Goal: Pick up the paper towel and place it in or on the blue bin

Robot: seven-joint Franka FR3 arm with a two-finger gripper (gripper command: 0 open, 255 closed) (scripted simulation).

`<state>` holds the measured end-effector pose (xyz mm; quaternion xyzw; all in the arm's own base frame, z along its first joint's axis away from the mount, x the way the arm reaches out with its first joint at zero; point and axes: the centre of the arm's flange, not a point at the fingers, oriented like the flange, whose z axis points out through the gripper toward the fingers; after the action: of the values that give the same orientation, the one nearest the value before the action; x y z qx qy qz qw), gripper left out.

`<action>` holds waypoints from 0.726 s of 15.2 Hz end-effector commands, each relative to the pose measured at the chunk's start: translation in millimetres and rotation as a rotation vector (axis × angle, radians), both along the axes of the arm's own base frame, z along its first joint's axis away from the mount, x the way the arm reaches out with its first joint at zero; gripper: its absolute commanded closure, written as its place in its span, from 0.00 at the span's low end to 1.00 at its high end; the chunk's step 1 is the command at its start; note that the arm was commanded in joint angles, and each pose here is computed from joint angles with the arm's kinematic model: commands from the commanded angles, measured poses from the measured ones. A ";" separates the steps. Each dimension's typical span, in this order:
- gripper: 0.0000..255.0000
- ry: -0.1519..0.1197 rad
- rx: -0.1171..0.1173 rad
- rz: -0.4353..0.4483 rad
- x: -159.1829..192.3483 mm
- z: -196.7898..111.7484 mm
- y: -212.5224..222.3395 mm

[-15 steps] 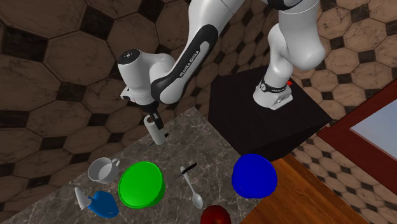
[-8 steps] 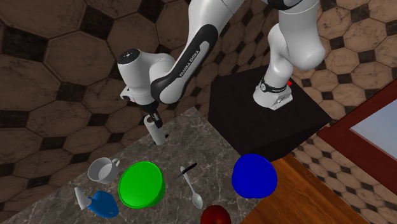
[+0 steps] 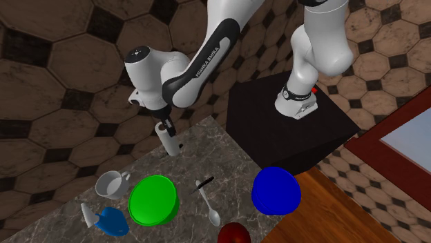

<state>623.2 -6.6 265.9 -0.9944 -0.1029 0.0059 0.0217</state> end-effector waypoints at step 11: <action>1.00 0.000 0.000 0.000 1.0 63.3 -0.1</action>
<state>624.0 -7.5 324.4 -0.9944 -0.1030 0.0059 0.0216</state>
